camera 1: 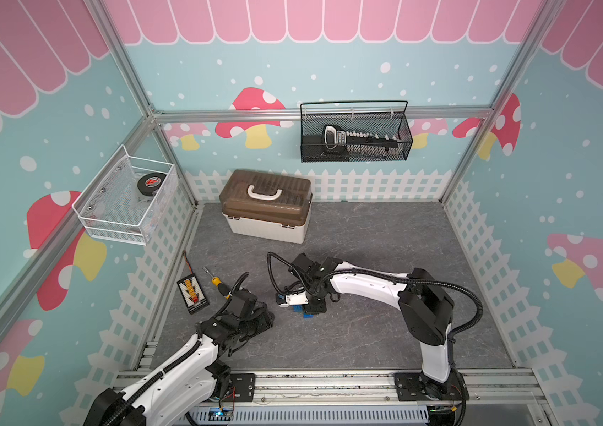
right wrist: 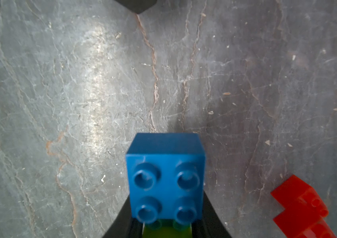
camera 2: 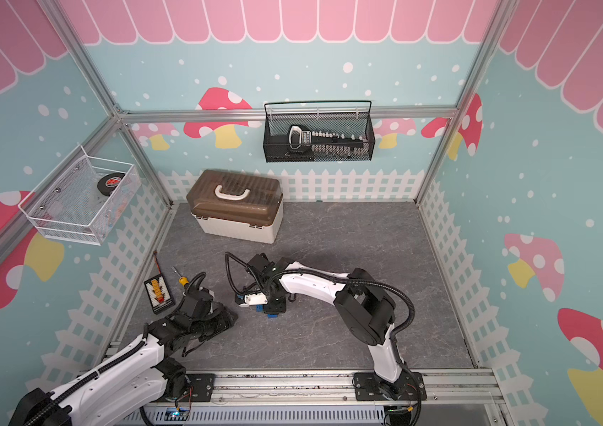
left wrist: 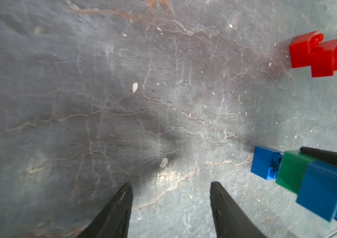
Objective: Assemble the letter y with lego
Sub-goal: Assemble the lego brick with the lego brick, then move the lego brick at the center of the board.
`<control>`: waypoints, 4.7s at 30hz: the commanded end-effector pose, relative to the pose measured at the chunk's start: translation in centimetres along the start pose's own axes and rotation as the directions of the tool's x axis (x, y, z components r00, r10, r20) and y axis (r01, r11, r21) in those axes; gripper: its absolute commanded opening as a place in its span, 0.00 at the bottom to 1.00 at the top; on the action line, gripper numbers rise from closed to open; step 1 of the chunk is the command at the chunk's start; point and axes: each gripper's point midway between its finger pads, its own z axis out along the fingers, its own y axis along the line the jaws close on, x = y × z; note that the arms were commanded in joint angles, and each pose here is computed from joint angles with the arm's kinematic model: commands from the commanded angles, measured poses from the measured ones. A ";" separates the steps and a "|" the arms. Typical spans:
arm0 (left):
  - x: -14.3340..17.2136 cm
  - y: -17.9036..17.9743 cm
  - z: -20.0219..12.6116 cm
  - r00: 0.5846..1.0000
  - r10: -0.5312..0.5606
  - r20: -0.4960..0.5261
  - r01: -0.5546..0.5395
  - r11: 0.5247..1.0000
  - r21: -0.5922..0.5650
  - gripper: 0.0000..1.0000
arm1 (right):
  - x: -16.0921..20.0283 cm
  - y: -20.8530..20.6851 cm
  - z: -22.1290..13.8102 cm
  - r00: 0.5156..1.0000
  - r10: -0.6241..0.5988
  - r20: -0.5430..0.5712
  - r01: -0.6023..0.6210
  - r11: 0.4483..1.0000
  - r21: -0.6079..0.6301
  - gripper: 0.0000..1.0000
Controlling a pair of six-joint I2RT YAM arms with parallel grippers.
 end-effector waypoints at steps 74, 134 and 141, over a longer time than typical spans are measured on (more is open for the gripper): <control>0.6 1.9 0.0 1.000 -0.024 -0.015 0.024 0.999 -0.043 0.62 | 4.0 1.4 5.8 0.950 0.104 -0.296 -0.119 0.992 -0.034 0.18; -1.2 -3.9 0.6 0.993 0.111 -0.041 -0.111 0.994 0.000 0.62 | 12.7 -1.8 -0.2 0.740 0.666 -0.093 -0.647 0.742 0.175 0.37; -1.2 -4.3 0.7 0.992 0.122 -0.043 -0.122 0.993 -0.001 0.62 | 12.5 -1.9 -0.2 0.737 0.671 -0.082 -0.654 0.738 0.167 0.38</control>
